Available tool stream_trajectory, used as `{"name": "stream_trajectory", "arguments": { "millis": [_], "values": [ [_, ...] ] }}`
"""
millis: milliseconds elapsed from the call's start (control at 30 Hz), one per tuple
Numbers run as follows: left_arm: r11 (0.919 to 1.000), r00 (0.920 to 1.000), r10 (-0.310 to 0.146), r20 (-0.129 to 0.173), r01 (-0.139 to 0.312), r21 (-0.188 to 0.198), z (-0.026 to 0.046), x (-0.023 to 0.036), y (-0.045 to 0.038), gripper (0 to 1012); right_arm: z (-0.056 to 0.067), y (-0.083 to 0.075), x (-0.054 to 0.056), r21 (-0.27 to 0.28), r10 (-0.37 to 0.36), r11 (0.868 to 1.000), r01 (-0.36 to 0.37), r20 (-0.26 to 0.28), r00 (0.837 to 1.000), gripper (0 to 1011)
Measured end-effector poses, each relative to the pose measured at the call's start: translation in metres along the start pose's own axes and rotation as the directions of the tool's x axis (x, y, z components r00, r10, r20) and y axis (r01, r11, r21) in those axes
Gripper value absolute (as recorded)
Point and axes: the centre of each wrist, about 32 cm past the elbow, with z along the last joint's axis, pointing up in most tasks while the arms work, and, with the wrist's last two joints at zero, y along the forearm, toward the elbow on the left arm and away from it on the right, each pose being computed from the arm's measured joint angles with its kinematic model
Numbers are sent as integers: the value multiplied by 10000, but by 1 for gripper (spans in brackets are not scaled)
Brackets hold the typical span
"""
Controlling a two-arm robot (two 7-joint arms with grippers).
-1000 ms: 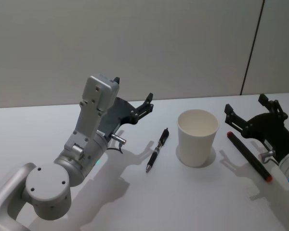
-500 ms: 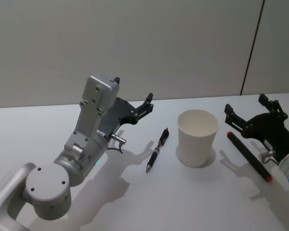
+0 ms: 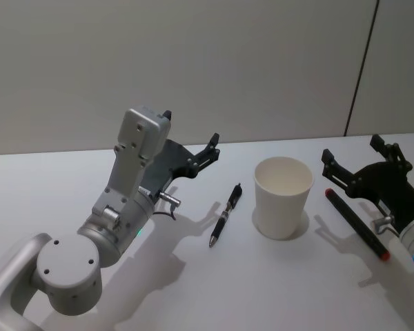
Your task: Place the pen into the pen holder.
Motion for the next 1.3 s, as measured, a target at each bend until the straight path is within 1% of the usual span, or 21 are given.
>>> {"name": "stream_trajectory", "arguments": {
  "millis": [1300],
  "values": [
    [10000, 10000, 0, 0, 0, 0, 0, 0, 0, 1001, 0, 0, 0, 0, 0, 10000, 0, 0, 10000, 1001]
  ]
}}
